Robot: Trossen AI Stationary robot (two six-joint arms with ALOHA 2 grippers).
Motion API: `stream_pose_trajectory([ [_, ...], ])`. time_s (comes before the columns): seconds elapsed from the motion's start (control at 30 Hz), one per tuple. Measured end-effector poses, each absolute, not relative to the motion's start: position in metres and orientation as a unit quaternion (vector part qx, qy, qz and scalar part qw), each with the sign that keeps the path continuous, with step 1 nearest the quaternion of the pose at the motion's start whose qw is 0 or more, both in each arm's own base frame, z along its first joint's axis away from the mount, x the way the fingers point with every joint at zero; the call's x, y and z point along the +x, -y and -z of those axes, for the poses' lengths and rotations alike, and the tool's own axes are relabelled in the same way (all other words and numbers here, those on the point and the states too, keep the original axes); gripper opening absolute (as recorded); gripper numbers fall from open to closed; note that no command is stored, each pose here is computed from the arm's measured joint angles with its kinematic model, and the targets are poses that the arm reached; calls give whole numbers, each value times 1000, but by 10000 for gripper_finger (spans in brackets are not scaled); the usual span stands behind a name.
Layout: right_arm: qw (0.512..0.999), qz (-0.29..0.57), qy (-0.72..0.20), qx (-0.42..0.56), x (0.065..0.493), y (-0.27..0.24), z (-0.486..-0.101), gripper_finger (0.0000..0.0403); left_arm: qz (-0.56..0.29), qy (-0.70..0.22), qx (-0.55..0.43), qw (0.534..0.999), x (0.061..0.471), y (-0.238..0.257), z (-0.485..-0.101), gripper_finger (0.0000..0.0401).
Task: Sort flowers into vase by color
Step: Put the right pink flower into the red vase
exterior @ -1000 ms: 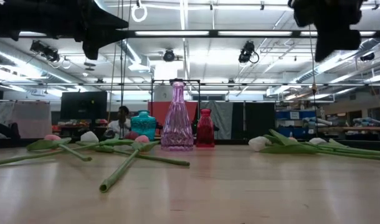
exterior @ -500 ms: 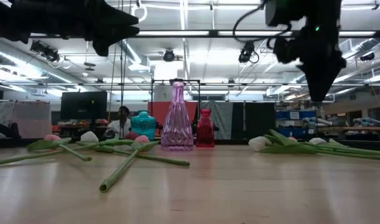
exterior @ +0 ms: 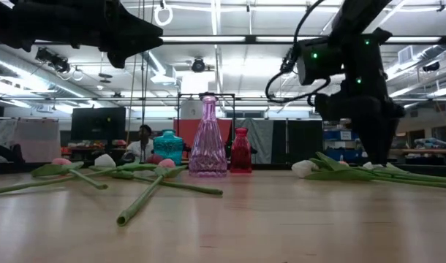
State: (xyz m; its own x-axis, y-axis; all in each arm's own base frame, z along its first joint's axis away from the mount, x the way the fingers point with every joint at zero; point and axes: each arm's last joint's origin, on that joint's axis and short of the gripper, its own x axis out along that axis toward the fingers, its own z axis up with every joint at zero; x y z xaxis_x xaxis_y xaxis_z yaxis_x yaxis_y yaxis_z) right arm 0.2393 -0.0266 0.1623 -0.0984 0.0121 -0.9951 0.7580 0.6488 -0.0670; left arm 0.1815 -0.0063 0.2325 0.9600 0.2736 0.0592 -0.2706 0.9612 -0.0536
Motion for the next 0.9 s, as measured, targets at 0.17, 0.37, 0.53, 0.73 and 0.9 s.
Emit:
stream_pose_trajectory([
  [0.17, 602, 301, -686, 279, 244, 27, -151, 158, -137, 33, -24, 990, 181, 6, -232, 163],
  [0.37, 618, 290, -672, 288, 250, 27, -150, 151, -137, 32, -25, 990, 181, 6, -232, 163],
  [0.53, 614, 288, -674, 293, 249, 30, -150, 134, -137, 30, -25, 990, 181, 6, -232, 163],
  [0.73, 608, 290, -680, 290, 250, 31, -145, 107, -137, 29, -25, 990, 181, 6, -232, 163],
  [0.9, 600, 284, -694, 279, 253, 31, -135, 77, -137, 29, -25, 990, 181, 6, -232, 163],
])
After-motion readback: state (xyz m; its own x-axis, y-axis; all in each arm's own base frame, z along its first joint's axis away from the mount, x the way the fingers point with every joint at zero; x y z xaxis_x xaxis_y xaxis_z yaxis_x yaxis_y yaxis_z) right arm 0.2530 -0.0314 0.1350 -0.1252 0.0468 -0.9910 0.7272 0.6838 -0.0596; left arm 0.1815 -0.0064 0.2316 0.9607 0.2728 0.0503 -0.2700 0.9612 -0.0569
